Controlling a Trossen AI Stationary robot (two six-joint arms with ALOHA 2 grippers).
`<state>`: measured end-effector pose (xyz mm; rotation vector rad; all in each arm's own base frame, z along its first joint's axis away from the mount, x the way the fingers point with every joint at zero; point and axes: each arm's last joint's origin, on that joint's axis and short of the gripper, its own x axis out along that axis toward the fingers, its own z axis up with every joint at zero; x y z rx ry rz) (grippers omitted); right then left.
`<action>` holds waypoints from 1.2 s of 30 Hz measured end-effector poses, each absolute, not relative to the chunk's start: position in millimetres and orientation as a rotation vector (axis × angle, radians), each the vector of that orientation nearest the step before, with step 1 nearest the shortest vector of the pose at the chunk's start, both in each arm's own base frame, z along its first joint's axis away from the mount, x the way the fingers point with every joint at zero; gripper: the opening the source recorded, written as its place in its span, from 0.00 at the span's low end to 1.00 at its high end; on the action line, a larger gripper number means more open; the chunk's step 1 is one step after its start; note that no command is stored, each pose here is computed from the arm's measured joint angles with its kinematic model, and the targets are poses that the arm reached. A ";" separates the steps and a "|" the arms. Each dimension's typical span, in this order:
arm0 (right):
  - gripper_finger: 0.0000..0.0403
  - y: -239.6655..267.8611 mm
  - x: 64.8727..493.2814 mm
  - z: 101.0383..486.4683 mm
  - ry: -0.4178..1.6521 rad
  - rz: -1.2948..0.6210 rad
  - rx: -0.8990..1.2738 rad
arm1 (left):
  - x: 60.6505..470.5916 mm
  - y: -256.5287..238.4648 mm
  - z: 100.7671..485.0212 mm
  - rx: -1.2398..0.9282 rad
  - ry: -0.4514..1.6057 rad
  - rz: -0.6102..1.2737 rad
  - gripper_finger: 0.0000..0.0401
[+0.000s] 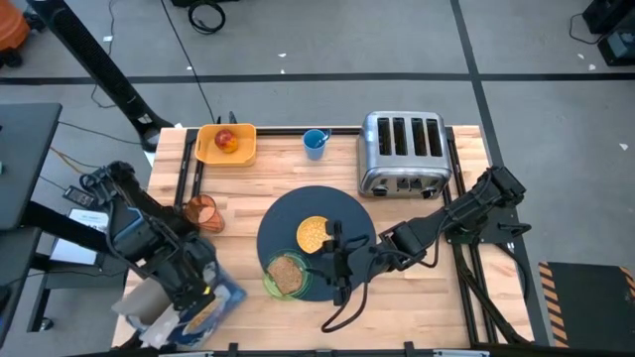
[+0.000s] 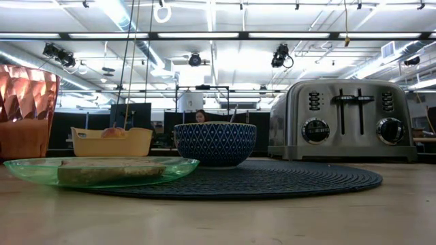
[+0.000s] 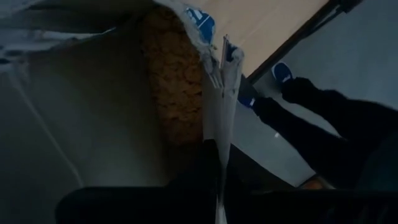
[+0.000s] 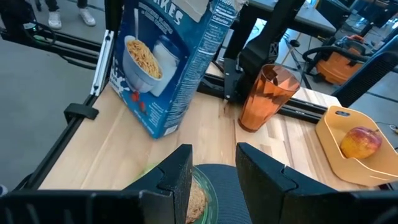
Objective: Arrange a breakfast setting
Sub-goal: Pour the cereal in the yellow bowl on the dark blue table mat
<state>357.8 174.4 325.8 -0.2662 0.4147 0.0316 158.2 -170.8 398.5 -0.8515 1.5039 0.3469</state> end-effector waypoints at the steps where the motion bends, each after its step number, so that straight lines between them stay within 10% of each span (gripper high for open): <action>1: 0.33 174.6 357.7 325.8 0.415 0.034 -0.264 | 159.3 -169.4 398.7 -0.845 1.507 0.336 0.02; 15: 0.38 166.7 366.6 307.1 0.369 0.165 -0.077 | 160.3 -168.2 401.3 -0.753 1.506 0.187 0.02; 36: 0.99 143.6 477.6 206.9 0.347 0.336 0.126 | 165.7 -170.5 402.5 -0.670 1.405 0.110 0.02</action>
